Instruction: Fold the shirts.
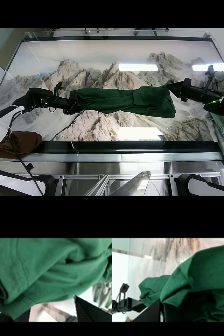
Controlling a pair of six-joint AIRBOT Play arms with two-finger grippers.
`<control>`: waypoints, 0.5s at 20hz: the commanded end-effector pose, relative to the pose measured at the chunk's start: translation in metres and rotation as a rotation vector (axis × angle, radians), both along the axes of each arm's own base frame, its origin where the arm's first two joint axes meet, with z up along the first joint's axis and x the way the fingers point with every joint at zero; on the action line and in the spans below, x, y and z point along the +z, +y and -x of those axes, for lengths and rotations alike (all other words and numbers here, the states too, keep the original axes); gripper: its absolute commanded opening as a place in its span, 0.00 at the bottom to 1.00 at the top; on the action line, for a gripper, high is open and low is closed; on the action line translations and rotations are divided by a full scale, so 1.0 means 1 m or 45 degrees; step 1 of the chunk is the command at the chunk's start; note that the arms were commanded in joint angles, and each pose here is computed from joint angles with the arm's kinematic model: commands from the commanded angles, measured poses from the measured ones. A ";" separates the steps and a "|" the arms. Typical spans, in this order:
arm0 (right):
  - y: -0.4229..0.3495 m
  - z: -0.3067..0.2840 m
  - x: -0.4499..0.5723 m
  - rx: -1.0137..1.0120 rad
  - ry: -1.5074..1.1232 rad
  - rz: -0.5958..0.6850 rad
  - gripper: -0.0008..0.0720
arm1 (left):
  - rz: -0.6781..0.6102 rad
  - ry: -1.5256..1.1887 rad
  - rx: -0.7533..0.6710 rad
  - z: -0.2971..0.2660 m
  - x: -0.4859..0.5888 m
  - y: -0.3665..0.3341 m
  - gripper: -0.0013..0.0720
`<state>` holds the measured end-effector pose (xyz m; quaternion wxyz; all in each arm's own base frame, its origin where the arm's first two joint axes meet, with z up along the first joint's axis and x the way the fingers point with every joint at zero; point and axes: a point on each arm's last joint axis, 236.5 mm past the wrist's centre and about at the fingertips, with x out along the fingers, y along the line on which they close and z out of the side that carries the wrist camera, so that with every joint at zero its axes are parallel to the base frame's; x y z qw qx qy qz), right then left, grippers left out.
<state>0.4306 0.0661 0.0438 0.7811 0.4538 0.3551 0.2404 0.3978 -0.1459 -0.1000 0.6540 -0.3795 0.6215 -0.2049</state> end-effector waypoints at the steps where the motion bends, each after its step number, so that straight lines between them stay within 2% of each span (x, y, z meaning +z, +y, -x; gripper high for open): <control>1: 0.004 0.002 0.001 0.018 -0.004 -0.006 0.05 | 0.032 -0.029 -0.075 -0.002 0.017 -0.012 0.81; 3: 0.004 0.002 0.001 0.019 -0.004 -0.006 0.05 | 0.125 -0.023 -0.195 0.013 0.037 -0.010 0.81; 5: 0.003 0.002 0.001 0.018 -0.004 -0.005 0.05 | 0.200 0.010 -0.217 0.020 0.054 0.007 0.81; 8: 0.003 0.002 0.001 0.020 -0.008 -0.002 0.05 | 0.205 -0.007 -0.100 0.008 0.058 0.046 0.81; 10: 0.003 0.002 0.001 0.021 -0.010 0.000 0.05 | 0.144 -0.004 -0.056 0.006 0.048 0.069 0.81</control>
